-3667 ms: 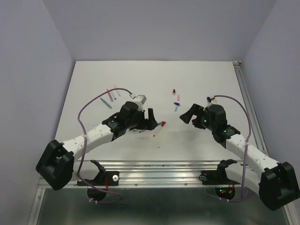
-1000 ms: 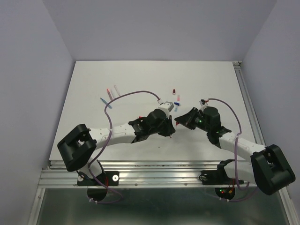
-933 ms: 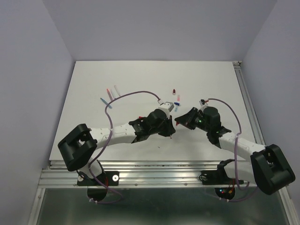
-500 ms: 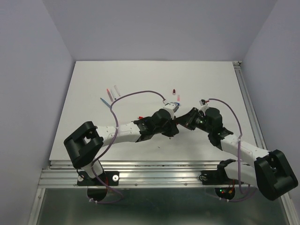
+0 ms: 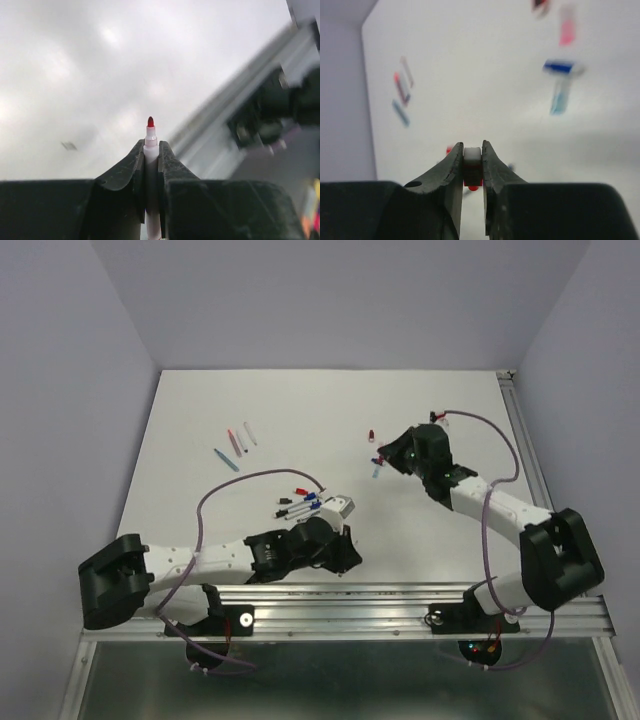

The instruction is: Open the pen caps

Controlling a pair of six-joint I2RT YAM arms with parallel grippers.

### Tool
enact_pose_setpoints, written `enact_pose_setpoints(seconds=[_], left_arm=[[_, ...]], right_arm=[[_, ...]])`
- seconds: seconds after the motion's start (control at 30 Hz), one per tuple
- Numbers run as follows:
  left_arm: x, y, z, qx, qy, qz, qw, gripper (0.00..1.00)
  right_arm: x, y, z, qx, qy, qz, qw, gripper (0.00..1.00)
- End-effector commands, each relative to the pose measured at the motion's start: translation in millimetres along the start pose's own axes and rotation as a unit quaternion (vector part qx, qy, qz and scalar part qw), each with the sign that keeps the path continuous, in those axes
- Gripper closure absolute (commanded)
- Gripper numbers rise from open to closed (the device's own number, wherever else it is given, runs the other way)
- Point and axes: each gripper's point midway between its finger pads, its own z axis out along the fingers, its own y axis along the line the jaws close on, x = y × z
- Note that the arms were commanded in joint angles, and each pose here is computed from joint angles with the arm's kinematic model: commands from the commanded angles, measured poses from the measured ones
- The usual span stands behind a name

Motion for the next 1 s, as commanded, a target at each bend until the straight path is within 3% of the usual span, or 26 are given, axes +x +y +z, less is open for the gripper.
enact_pose_setpoints(seconds=[0.0,0.17,0.27,0.43,0.57,0.73,0.8,0.97], left_arm=[[55.4,-20.5,-34.4,0.039,0.059,-0.029,0.997,1.0],[59.1,-18.2,-40.2,0.033,0.054,-0.046,0.997,1.0],[45.7,-0.3,-39.0,-0.02,0.026,-0.046,0.998,1.0],[-39.3,42.0,-39.3,-0.108,-0.07,-0.06,0.99,1.0],[-94.7,89.2,-48.8,-0.177,-0.129,-0.088,0.972,0.91],[-127.6,153.6,-62.1,-0.266,-0.15,-0.13,0.943,0.91],[-133.8,181.1,-68.0,-0.302,-0.155,-0.148,0.929,0.91],[-142.1,217.3,-66.5,-0.307,-0.142,-0.166,0.926,0.92]], right_arm=[[-136.4,-61.8,21.5,0.189,-0.232,-0.011,0.954,0.99],[-153.2,-47.6,47.6,0.165,-0.212,-0.02,0.963,0.99],[-132.2,-55.9,59.1,0.164,-0.162,-0.043,0.972,0.99],[-93.5,-97.4,63.7,0.196,-0.113,-0.054,0.973,0.95],[-56.7,-123.6,76.7,0.196,-0.059,-0.052,0.977,0.91],[-42.4,-138.6,83.8,0.211,-0.041,-0.036,0.976,0.86],[-37.1,-140.3,84.7,0.207,-0.033,-0.032,0.977,0.75],[-35.3,-142.9,74.0,0.217,-0.037,-0.018,0.975,0.45]])
